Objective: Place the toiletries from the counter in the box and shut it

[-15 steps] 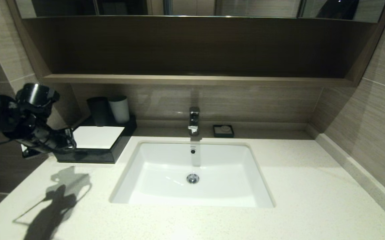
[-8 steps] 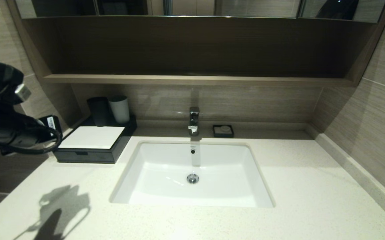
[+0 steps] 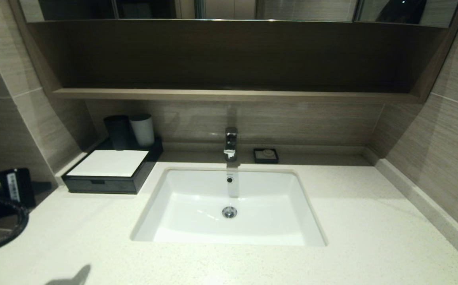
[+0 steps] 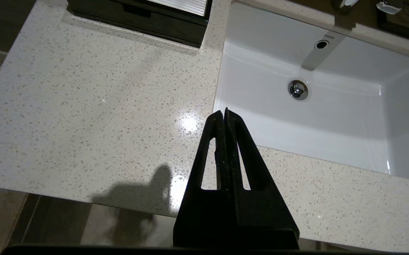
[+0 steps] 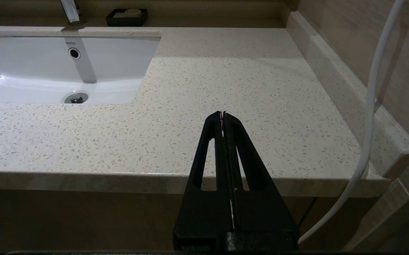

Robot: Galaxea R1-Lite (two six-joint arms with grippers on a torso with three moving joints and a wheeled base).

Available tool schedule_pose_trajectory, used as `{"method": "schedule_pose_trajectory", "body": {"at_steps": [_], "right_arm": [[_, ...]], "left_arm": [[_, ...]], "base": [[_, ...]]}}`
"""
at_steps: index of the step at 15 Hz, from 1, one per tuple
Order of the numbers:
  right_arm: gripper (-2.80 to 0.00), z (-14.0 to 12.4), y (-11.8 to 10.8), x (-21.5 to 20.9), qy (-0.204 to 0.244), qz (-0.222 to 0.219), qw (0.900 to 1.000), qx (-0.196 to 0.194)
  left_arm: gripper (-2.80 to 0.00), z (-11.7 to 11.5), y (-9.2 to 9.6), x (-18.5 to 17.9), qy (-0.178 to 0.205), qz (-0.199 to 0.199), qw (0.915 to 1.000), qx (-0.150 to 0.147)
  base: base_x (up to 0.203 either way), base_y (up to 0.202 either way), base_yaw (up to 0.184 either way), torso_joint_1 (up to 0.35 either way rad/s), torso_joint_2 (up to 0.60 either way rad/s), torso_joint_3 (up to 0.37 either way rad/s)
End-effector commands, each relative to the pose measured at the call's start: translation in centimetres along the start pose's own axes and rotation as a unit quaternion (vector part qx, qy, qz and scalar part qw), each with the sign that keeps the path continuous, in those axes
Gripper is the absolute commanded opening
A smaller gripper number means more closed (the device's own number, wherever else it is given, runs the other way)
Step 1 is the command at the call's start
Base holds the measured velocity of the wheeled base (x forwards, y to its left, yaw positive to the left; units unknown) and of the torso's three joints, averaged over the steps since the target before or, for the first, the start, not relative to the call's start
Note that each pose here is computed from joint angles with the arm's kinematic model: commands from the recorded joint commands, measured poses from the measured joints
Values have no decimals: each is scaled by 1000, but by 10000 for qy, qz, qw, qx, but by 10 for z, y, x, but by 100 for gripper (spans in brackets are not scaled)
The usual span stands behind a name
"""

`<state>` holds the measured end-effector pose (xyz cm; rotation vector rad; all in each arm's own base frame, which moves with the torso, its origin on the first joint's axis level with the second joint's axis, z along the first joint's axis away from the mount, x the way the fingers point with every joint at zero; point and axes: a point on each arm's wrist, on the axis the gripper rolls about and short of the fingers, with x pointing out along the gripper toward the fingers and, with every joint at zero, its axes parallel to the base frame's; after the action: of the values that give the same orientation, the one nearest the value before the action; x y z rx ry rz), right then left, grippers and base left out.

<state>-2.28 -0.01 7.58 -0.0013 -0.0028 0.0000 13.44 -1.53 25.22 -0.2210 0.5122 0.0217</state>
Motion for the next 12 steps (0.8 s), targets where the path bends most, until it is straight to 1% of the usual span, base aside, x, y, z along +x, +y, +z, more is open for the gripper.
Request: {"method": "schedule_pose_trajectory", "body": {"at_steps": [1, 2, 4, 6, 7, 10, 12], "right_arm": [[-280, 0, 0, 0, 6, 0, 10000, -1], [-280, 0, 0, 0, 5, 0, 10000, -1], [-280, 0, 0, 0, 6, 0, 10000, 5], [-280, 0, 0, 0, -1, 0, 10000, -1], [-280, 0, 0, 0, 6, 0, 10000, -1], [-280, 0, 0, 0, 6, 0, 10000, -1], [-280, 0, 0, 0, 2, 0, 10000, -1]], "left_arm": [[-280, -17, 6, -23, -286, 77, 9992, 255], [-280, -24, 9, -23, -303, 188, 9986, 400], [-280, -39, 14, -23, -368, 374, 9974, 493], [-280, -53, 21, -27, -562, 802, 9936, 562], [-280, -57, 23, -31, -683, 935, 9909, 685], [-280, -72, 29, -53, -1086, 925, 9845, 1021], [-280, -87, 35, -60, -1187, 911, 9805, 1271]], "base": [[0, 0, 0, 0, 0, 0], [0, 0, 0, 0, 0, 0], [0, 0, 0, 0, 0, 0], [0, 0, 0, 0, 0, 0], [0, 0, 0, 0, 0, 0], [0, 0, 0, 0, 0, 0], [0, 0, 0, 0, 0, 0]]}}
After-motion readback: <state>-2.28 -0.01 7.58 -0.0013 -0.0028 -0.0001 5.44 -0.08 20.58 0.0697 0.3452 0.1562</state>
